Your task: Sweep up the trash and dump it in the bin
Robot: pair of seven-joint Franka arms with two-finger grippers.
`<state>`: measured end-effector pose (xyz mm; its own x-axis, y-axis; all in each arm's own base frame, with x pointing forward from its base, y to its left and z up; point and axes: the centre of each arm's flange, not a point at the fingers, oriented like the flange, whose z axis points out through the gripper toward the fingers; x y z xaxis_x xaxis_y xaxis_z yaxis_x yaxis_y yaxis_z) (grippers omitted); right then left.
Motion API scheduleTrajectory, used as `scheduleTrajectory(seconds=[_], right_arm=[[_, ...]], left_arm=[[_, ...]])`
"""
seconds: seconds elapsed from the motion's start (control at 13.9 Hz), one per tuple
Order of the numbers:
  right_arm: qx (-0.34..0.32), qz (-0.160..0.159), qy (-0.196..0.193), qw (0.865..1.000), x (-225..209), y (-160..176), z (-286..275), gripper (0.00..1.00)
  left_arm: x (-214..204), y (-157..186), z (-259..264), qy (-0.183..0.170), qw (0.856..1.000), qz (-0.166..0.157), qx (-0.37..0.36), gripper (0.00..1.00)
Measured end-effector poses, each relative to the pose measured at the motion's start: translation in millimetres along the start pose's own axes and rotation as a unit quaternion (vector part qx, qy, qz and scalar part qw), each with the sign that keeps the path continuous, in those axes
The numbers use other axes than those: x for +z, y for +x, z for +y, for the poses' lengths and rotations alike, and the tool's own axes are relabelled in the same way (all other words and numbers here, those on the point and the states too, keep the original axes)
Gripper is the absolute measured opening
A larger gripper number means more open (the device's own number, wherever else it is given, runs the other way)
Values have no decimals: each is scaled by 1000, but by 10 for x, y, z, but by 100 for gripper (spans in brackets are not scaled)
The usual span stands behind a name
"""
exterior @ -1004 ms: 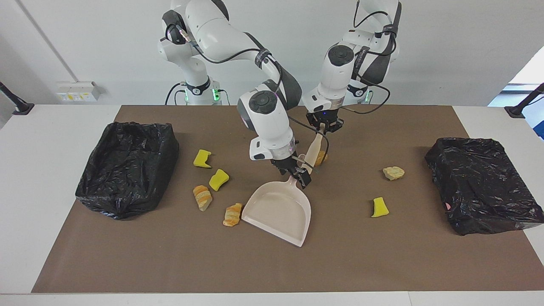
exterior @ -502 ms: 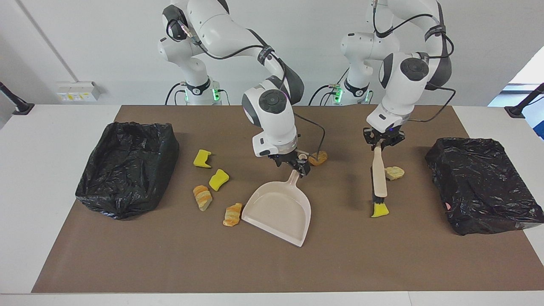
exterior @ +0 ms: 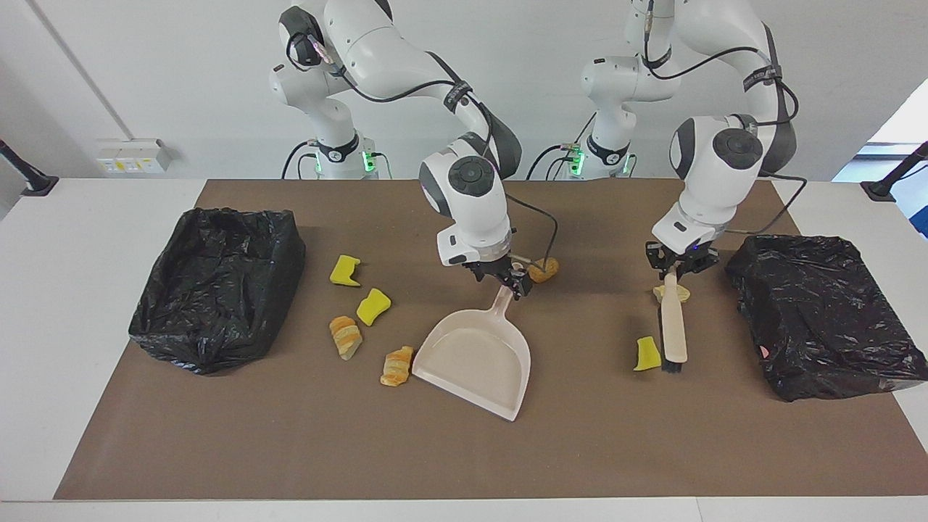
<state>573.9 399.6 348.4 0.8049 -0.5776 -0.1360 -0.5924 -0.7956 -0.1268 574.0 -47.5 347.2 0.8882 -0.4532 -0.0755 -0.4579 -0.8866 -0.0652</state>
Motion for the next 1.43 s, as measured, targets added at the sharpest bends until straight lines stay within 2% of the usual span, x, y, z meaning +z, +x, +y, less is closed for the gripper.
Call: scheduleTrajectory(seconds=[0.14, 0.29, 0.43, 0.57, 0.65, 0.86, 1.15, 1.29, 1.43], right_arm=[[0, 3, 7, 1000, -20, 5, -15, 80], [-1, 4, 10, 1000, -56, 3, -26, 52], [-11, 6, 13, 1000, -86, 17, -29, 35], [-26, 5, 10, 1000, -87, 29, -18, 34], [-36, 5, 6, 999, -99, 37, -5, 34], [-79, -1, -9, 997, -367, 54, 81, 32], [-158, -11, -45, 986, -1216, 257, 487, 32], [-221, -19, -67, 973, -1569, 247, 709, 32], [-257, -16, -86, 962, -1711, 128, 825, 32]], left_arm=[[-20, -29, 178, -11, 998, -31, 58, 26], [-87, -18, 551, -16, 993, -57, 102, 26], [-143, -42, 980, -18, 987, -85, 134, 26], [-196, -123, 1289, -19, 983, -114, 146, 26], [-256, -147, 1378, -16, 982, -118, 144, 26], [-529, -216, 1241, -8, 989, -99, 106, 26], [-742, -457, 476, -7, 996, -79, -32, 26], [-688, -614, 107, -8, 990, -78, -117, 26], [-494, -825, -127, -6, 983, -55, -177, 26]])
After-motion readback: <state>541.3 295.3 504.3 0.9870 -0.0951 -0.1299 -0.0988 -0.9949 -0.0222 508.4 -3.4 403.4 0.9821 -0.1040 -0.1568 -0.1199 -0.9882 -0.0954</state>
